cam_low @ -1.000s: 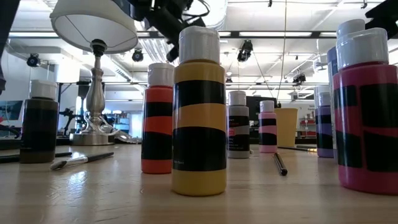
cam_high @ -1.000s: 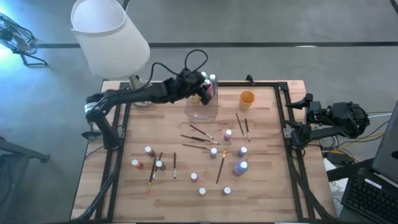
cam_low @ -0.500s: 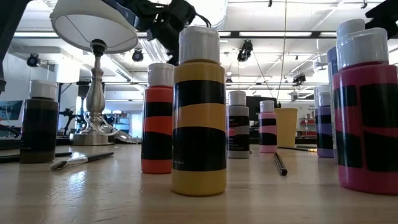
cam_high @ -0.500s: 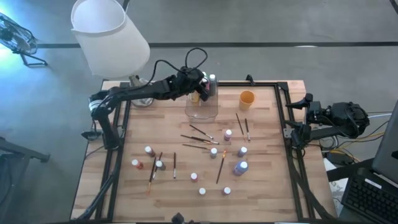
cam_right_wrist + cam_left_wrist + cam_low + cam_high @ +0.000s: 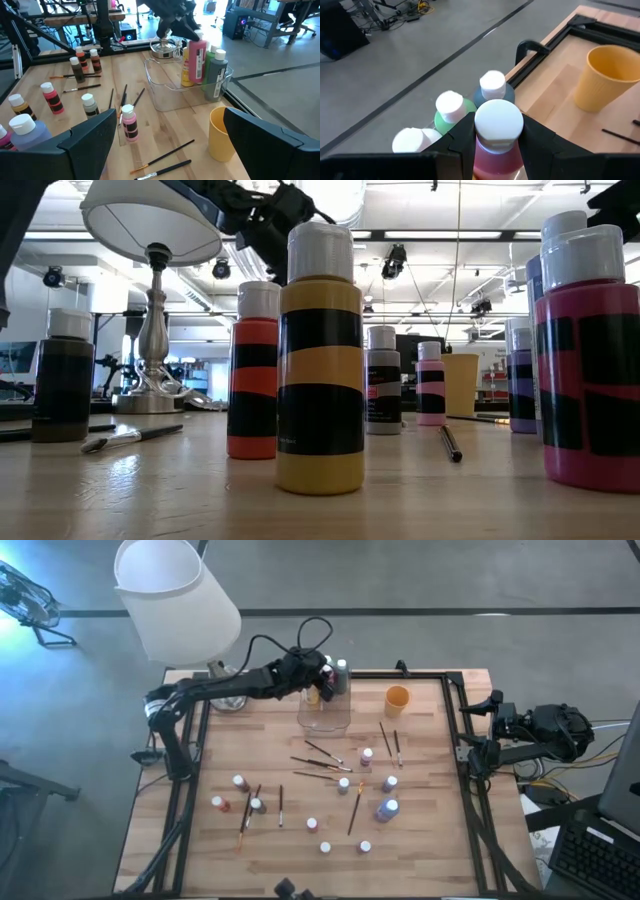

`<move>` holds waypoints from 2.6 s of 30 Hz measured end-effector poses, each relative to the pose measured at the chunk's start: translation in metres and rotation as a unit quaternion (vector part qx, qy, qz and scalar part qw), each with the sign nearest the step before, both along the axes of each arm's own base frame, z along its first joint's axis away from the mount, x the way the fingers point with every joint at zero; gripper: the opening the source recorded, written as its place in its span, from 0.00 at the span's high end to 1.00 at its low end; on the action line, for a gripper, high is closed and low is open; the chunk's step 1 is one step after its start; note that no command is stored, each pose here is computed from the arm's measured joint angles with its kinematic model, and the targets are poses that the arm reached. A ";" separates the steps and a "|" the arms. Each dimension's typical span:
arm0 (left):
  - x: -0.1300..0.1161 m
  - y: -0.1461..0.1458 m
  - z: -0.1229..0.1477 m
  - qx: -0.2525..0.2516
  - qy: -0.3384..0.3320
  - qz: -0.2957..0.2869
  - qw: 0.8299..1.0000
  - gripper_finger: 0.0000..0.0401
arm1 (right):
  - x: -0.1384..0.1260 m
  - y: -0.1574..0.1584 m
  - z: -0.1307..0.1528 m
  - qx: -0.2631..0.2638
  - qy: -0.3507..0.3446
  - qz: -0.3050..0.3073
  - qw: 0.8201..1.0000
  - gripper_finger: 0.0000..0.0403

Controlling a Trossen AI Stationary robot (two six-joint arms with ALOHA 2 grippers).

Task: Pick & Place Paint Supplies
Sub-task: Put the big pink paint bottle into the bin, then put the big blue paint bottle into the bin

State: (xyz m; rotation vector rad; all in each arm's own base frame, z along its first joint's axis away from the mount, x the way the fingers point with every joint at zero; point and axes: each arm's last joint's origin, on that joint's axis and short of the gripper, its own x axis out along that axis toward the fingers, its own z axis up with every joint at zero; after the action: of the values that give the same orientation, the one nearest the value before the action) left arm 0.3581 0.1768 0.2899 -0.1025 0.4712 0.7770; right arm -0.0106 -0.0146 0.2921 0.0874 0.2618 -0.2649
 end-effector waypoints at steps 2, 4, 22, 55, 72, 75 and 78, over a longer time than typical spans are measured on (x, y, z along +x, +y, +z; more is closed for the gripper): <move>0.002 0.002 -0.005 -0.004 0.004 0.001 1.000 0.69 | 0.000 0.000 0.000 0.000 0.000 0.000 1.000 0.10; 0.005 0.004 -0.012 -0.007 0.011 0.002 1.000 0.69 | 0.000 0.000 0.000 0.000 0.000 0.000 1.000 0.10; 0.011 0.016 -0.034 -0.016 0.030 0.010 0.999 0.66 | 0.000 0.000 0.000 0.000 0.000 0.000 1.000 0.10; 0.015 -0.020 0.062 -0.037 0.110 -0.040 0.992 0.54 | 0.000 0.000 0.000 0.000 0.000 0.000 1.000 0.10; 0.017 -0.075 0.017 -0.075 0.245 -0.105 0.961 0.55 | 0.000 0.000 0.000 0.000 0.000 0.000 1.000 0.10; 0.016 -0.071 0.001 -0.077 0.250 -0.094 0.961 0.56 | 0.000 0.000 0.000 0.000 0.000 0.000 1.000 0.10; 0.014 -0.063 -0.011 -0.081 0.250 -0.084 0.961 0.58 | 0.000 0.000 0.000 0.000 0.000 0.000 1.000 0.10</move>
State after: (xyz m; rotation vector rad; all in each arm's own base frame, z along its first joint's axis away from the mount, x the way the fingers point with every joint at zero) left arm 0.3723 0.1136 0.2791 -0.0161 1.0118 0.5925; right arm -0.0107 -0.0146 0.2921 0.0874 0.2617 -0.2650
